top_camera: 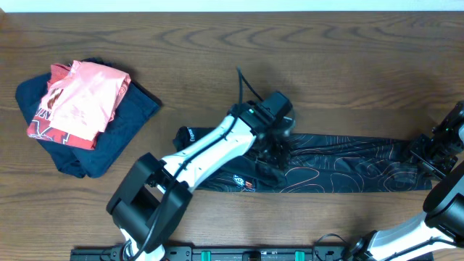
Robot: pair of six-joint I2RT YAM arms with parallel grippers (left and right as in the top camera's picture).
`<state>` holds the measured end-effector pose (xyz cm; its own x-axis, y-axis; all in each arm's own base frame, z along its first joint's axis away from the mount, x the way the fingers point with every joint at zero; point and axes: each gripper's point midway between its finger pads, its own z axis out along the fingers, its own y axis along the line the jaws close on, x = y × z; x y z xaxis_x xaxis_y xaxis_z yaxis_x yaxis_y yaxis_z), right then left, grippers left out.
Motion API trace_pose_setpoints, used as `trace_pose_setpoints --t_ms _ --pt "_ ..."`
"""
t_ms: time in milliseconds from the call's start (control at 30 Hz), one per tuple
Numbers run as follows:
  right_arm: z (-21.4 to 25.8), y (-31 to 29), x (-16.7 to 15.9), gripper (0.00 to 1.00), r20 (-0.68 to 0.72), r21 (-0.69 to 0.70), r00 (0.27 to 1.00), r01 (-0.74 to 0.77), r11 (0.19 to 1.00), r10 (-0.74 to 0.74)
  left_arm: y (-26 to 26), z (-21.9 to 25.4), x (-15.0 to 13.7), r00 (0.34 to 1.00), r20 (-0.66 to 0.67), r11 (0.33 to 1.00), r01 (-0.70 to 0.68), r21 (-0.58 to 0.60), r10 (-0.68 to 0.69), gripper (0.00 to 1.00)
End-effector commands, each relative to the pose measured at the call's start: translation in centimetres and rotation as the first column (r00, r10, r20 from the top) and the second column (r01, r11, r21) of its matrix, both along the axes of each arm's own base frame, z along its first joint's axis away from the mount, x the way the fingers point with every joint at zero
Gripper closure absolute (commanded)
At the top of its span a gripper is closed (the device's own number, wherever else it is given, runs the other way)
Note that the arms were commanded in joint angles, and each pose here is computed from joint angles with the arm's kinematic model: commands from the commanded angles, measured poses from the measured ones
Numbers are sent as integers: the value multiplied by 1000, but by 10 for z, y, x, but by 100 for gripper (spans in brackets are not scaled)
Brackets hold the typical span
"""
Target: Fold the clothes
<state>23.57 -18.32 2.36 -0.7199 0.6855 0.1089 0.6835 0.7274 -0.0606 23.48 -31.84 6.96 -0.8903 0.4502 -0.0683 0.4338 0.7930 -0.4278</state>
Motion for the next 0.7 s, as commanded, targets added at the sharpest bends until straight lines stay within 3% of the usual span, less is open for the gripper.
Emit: trace_pose_setpoints --t_ms 0,367,433,467,533,667 --pt "-2 2 -2 35 -3 16 998 -68 998 68 20 4 30 996 58 997 -75 36 72 40" --pt "-32 11 -16 34 -5 22 992 -123 992 123 106 39 76 945 58 946 -323 35 321 40" --pt "-36 11 -16 46 2 16 992 -123 992 123 116 44 80 937 65 938 -345 30 343 40" --pt "-36 10 -15 68 6 12 992 -123 992 123 119 46 81 935 68 936 -351 28 349 40" --pt "-34 8 -13 99 10 7 993 -121 993 121 121 47 82 932 69 933 -358 27 355 40" --pt "-18 -1 -9 99 2 0 994 -110 994 110 121 47 82 932 70 934 -357 27 355 40"
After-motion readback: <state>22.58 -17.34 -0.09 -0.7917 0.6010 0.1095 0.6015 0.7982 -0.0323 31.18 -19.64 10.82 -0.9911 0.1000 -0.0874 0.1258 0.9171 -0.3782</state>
